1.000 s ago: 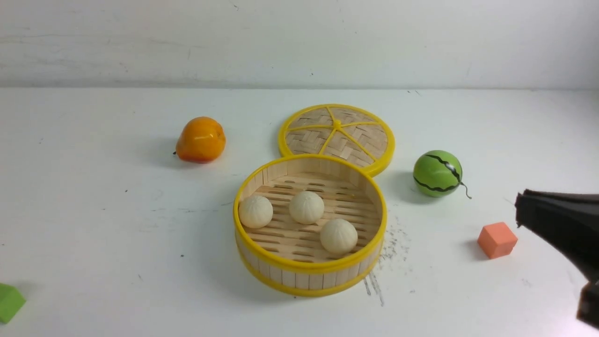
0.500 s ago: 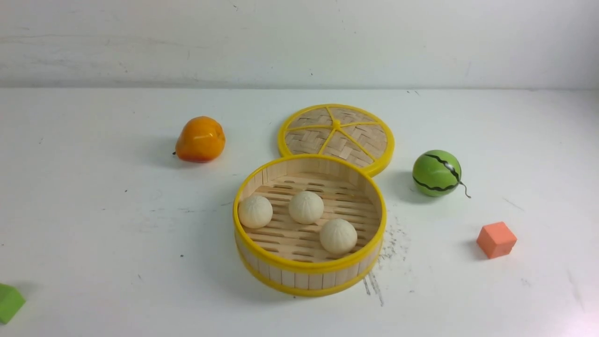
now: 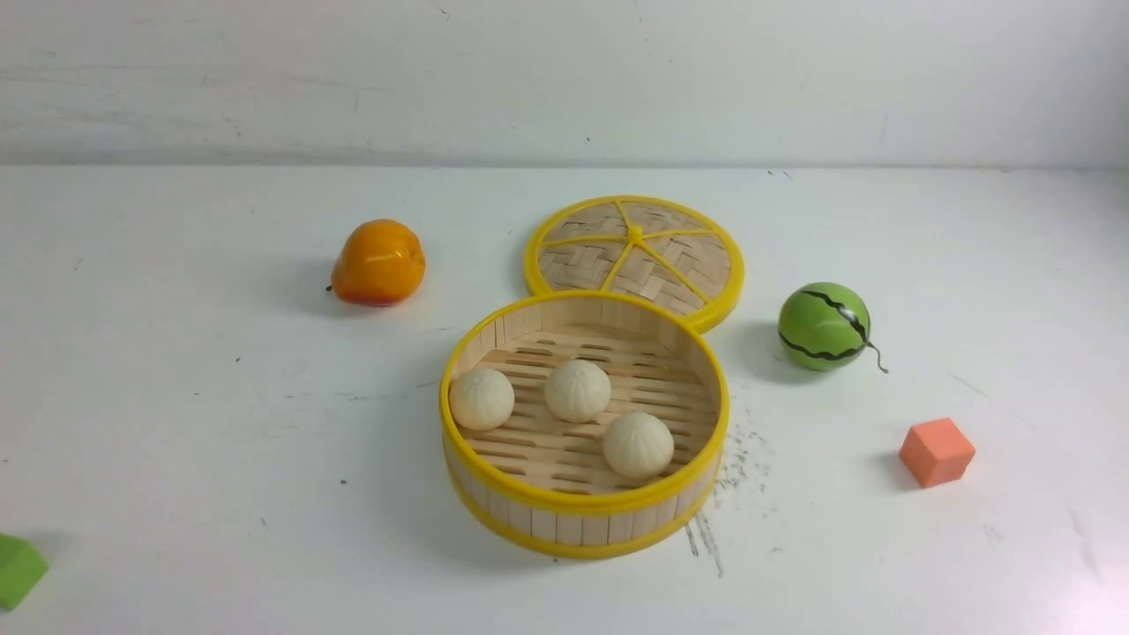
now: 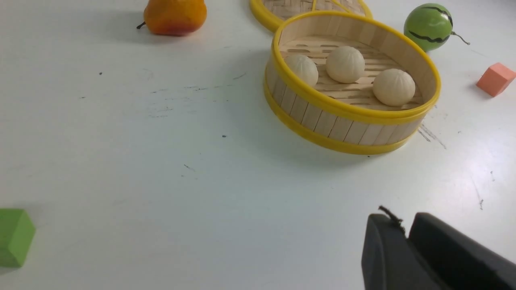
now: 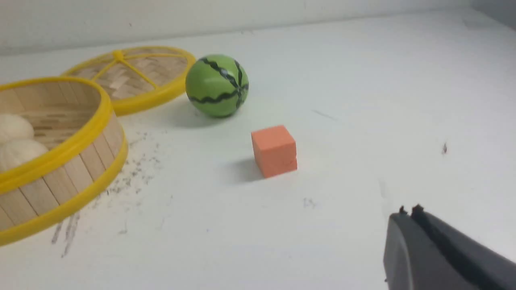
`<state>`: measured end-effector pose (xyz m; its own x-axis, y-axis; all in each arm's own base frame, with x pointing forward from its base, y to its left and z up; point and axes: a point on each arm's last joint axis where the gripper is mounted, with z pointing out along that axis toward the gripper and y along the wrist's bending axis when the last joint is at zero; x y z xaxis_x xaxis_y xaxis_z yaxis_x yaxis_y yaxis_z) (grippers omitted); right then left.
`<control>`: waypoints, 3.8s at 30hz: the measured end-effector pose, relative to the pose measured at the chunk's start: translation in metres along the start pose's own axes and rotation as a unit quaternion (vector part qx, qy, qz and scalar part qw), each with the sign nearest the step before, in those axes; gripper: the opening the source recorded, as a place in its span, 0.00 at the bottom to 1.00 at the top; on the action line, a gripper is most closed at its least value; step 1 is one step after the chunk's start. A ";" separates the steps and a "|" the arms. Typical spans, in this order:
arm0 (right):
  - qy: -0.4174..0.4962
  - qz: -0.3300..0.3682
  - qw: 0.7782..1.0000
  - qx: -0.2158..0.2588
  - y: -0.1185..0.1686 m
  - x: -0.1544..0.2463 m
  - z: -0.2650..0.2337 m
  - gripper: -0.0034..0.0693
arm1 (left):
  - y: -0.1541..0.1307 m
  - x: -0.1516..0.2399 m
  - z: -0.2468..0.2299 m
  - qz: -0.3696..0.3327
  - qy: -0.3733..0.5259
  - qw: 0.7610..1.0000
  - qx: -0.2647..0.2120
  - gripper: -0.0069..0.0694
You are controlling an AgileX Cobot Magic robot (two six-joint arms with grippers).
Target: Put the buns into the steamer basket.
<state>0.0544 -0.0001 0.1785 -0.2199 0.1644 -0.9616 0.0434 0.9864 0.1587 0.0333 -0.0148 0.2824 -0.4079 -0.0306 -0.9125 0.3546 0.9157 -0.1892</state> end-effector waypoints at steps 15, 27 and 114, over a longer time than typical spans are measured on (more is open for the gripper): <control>0.040 -0.006 0.999 0.007 -0.001 0.005 -0.001 0.02 | 0.000 0.000 0.000 0.000 0.000 1.000 0.000 0.22; 0.040 -0.006 0.999 0.007 -0.001 0.005 -0.001 0.03 | 0.000 0.000 0.000 0.000 0.000 1.000 0.000 0.23; 0.040 -0.006 0.999 0.007 -0.001 0.005 -0.001 0.17 | 0.042 0.094 0.051 -0.074 -0.075 0.975 -0.194 0.08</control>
<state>0.0521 -0.0002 0.1737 -0.2980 0.1534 -0.9422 0.0547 0.9881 0.1435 0.0527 -0.0001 0.1707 -0.2935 -0.2063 -0.9334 -0.0554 0.9785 -0.1989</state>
